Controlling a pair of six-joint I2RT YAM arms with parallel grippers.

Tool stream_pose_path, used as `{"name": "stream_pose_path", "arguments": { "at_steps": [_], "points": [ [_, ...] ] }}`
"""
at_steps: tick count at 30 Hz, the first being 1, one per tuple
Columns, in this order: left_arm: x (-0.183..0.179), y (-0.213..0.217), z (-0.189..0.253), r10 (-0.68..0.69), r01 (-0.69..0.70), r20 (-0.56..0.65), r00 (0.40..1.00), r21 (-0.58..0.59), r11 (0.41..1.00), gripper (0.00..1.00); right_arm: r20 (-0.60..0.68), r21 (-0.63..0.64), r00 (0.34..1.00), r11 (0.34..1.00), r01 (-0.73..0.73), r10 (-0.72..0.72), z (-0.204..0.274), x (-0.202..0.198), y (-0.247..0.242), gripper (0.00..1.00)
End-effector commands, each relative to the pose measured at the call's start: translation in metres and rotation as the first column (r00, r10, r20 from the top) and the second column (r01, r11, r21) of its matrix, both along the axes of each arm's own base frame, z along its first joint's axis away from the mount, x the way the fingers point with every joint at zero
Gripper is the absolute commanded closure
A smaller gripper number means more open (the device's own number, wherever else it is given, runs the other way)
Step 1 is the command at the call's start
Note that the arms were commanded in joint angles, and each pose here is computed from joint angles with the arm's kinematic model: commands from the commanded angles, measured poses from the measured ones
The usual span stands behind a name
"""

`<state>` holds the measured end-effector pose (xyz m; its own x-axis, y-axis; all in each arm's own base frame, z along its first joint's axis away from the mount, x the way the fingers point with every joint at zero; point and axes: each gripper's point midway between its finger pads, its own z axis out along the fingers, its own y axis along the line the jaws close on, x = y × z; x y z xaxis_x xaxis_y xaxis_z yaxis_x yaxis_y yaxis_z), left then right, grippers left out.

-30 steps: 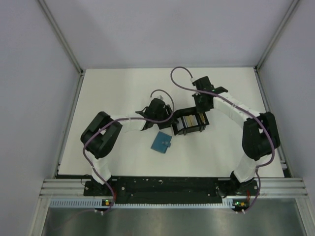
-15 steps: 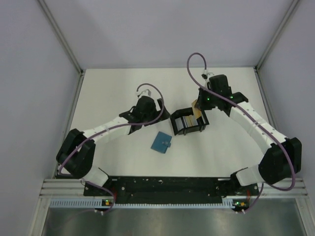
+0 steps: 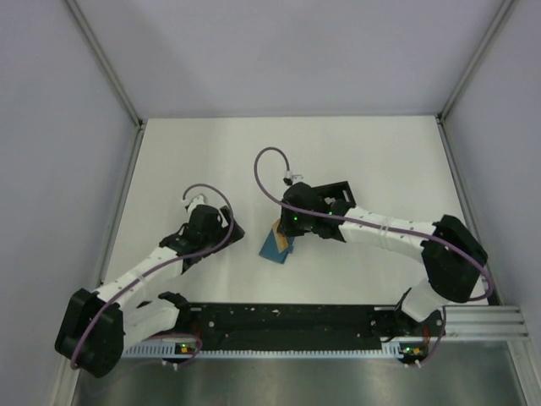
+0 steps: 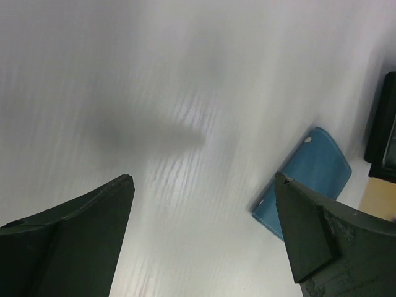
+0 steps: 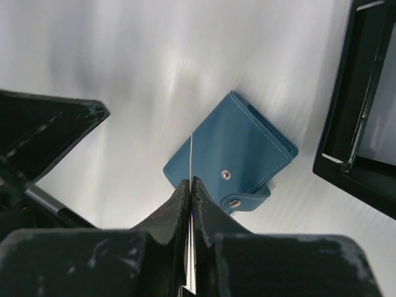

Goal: Put the credit cards into the card holder
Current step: Open the card holder at the center of the board.

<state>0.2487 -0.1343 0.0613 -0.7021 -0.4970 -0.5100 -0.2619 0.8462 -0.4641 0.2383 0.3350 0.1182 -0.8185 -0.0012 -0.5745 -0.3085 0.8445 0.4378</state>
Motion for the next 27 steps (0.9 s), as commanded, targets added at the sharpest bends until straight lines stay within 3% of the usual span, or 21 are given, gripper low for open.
{"name": "stream_pose_path", "arguments": {
  "at_steps": [1, 16, 27],
  "points": [
    [-0.009, 0.007, -0.004, 0.026, -0.026, 0.010, 1.000, -0.003, 1.000, 0.02, 0.057, 0.027, 0.994, 0.996, 0.090, -0.092, 0.003, 0.026, 0.026, 1.00],
    [-0.009, 0.002, -0.007, -0.029, 0.029, 0.025, 0.999, -0.002, 1.000, 0.02, 0.093, -0.182, 0.986, 0.971, 0.155, -0.140, -0.039, 0.016, -0.015, 1.00],
    [0.000, -0.034, 0.001, -0.212, 0.211, 0.076, 0.974, 0.027, 0.977, 0.04, 0.068, -0.066, 0.980, 0.979, 0.194, -0.189, -0.040, -0.006, -0.034, 1.00]
  ]
}}
